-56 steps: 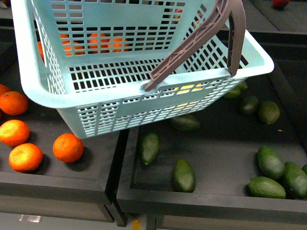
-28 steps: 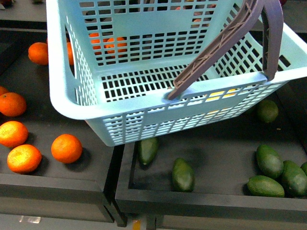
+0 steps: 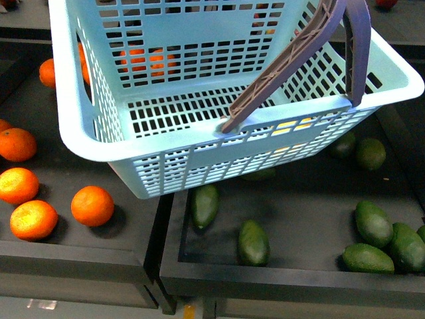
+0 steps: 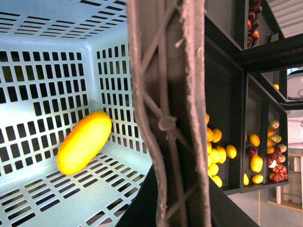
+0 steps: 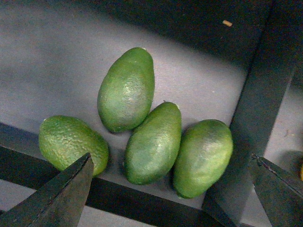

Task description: Pick mango and avocado into basket

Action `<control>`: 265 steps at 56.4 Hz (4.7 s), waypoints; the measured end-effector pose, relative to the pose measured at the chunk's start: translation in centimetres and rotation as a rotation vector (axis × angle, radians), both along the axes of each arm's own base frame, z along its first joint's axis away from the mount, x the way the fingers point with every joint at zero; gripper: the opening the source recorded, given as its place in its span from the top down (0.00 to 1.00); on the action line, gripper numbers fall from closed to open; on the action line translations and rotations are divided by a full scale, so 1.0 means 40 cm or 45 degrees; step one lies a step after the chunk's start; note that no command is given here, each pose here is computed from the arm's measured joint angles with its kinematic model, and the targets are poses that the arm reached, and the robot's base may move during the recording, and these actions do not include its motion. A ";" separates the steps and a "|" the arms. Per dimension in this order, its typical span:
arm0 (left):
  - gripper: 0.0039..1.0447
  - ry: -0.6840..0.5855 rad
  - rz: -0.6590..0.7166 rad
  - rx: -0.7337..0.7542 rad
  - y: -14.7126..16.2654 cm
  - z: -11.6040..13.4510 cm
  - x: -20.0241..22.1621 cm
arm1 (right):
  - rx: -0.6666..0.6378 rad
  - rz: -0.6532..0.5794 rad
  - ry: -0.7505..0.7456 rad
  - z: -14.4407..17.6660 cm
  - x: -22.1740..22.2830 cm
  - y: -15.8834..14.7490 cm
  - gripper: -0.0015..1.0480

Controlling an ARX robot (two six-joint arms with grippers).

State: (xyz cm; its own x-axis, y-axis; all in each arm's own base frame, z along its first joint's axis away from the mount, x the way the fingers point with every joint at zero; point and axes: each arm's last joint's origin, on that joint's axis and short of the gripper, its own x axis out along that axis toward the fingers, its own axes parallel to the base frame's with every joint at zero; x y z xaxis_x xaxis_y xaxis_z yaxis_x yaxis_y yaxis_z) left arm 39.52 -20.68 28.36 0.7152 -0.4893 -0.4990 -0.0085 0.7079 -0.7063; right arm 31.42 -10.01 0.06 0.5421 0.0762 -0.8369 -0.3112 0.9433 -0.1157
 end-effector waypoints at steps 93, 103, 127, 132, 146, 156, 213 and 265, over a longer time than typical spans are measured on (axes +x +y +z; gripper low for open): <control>0.94 0.000 -0.004 -0.001 -0.003 0.000 -0.001 | 0.102 -0.137 0.126 -0.297 0.226 0.115 0.14; 0.94 0.000 -0.004 -0.001 -0.003 0.000 -0.001 | 0.107 -0.165 0.125 -0.304 0.227 0.110 0.45; 0.94 0.000 -0.004 -0.001 -0.003 0.000 -0.001 | 0.155 -0.218 0.092 -0.272 0.198 0.077 0.51; 0.94 0.000 -0.004 -0.001 -0.003 0.000 -0.001 | 0.176 -0.237 0.053 -0.238 0.189 0.056 0.51; 0.94 0.000 -0.004 -0.001 -0.003 0.000 -0.001 | 0.300 -0.310 -0.210 -0.007 0.120 -0.045 0.51; 0.94 0.000 -0.004 -0.001 -0.003 0.000 -0.001 | 0.418 -0.377 -0.398 0.181 0.053 -0.064 0.51; 0.94 0.000 -0.004 0.000 -0.003 0.000 -0.001 | 0.549 -0.258 -0.675 0.487 0.143 0.462 0.32; 0.94 -0.001 -0.004 0.005 -0.003 -0.001 -0.001 | 0.334 -0.304 -1.224 0.455 -0.298 0.252 0.98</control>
